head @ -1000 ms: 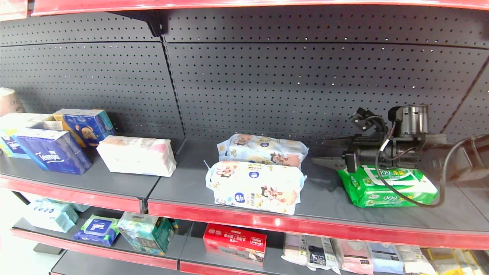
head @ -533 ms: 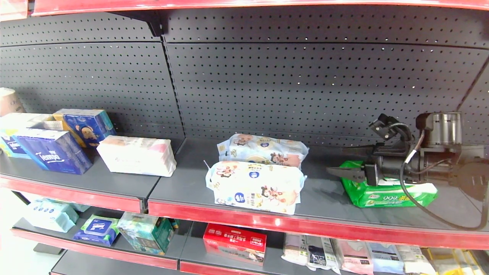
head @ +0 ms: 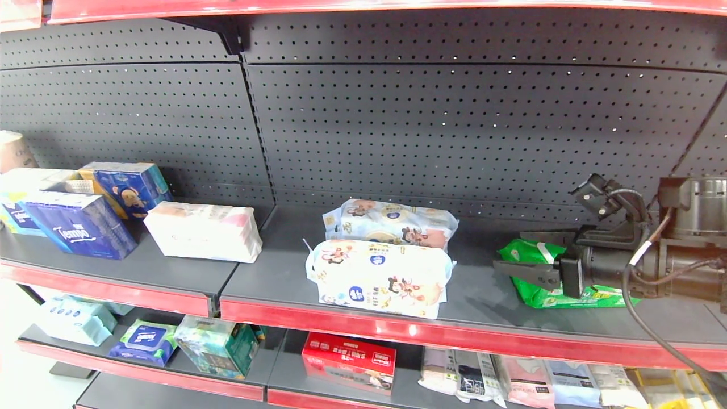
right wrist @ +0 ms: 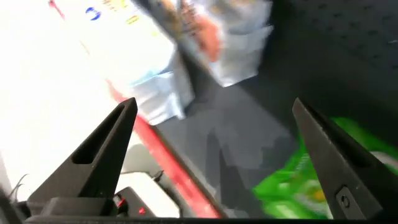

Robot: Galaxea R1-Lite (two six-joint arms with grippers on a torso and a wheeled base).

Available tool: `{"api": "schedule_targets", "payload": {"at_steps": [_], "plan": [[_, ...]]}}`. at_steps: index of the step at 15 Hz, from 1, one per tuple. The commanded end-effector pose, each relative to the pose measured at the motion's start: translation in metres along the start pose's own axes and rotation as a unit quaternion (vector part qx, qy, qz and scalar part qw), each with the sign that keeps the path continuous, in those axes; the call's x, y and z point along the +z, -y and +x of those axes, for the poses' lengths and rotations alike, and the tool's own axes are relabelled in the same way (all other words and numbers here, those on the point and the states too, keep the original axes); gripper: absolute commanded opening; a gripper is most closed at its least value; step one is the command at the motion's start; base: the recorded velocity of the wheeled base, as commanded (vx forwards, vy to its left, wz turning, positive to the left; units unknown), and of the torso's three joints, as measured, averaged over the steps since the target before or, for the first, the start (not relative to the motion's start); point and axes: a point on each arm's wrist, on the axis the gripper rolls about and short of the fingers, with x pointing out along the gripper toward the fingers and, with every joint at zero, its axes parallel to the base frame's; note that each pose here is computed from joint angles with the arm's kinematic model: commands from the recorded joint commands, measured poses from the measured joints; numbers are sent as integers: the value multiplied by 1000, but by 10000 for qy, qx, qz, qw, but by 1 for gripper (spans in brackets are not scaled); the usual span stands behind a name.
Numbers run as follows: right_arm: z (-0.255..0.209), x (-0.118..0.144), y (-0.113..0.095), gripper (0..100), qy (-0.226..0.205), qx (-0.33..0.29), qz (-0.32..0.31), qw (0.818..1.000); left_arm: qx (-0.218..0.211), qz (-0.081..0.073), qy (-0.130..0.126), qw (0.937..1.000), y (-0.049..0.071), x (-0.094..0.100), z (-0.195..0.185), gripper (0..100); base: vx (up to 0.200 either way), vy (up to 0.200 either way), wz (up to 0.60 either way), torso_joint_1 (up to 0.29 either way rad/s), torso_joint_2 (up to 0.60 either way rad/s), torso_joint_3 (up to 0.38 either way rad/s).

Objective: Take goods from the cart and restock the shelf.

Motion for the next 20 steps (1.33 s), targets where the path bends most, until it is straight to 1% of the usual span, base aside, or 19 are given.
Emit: {"api": "schedule_targets", "payload": {"at_steps": [1, 2, 4, 8, 10, 14, 16, 17, 18, 20], "plan": [[4, -5, -4, 100, -115, 74, 49, 9999, -1, -6, 0, 10000, 0, 0, 0, 100, 0, 0, 0, 0, 0, 0], [12, -13, -1, 100, -304, 44, 238, 9992, -1, 2, 0, 10000, 0, 0, 0, 100, 0, 0, 0, 0, 0, 0], [29, -20, 0, 100, -532, 60, 312, 9981, -1, 1, -8, 10000, 0, 0, 0, 100, 0, 0, 0, 0, 0, 0], [56, -21, -8, 100, -421, 343, 108, 9985, -1, -6, -8, 10000, 0, 0, 0, 100, 0, 0, 0, 0, 0, 0], [57, -18, -14, 100, -385, 425, 60, 9983, -1, 1, -8, 10000, 0, 0, 0, 100, 0, 0, 0, 0, 0, 0], [60, -10, -22, 100, -112, 530, -160, 9984, -1, 2, 0, 10000, 0, 0, 0, 100, 0, 0, 0, 0, 0, 0], [65, -11, -24, 100, 30, 562, -252, 9981, -1, 1, -8, 10000, 0, 0, 0, 100, 0, 0, 0, 0, 0, 0], [65, -11, -24, 100, 30, 562, -252, 9981, -1, 1, -8, 10000, 0, 0, 0, 100, 0, 0, 0, 0, 0, 0], [66, -14, -30, 100, 111, 626, -322, 9975, -1, 1, -8, 10000, 0, 0, 0, 100, 0, 0, 0, 0, 0, 0], [65, -14, -32, 100, 186, 648, -371, 9970, -1, 1, -8, 10000, 0, 0, 0, 100, 0, 0, 0, 0, 0, 0]]}}
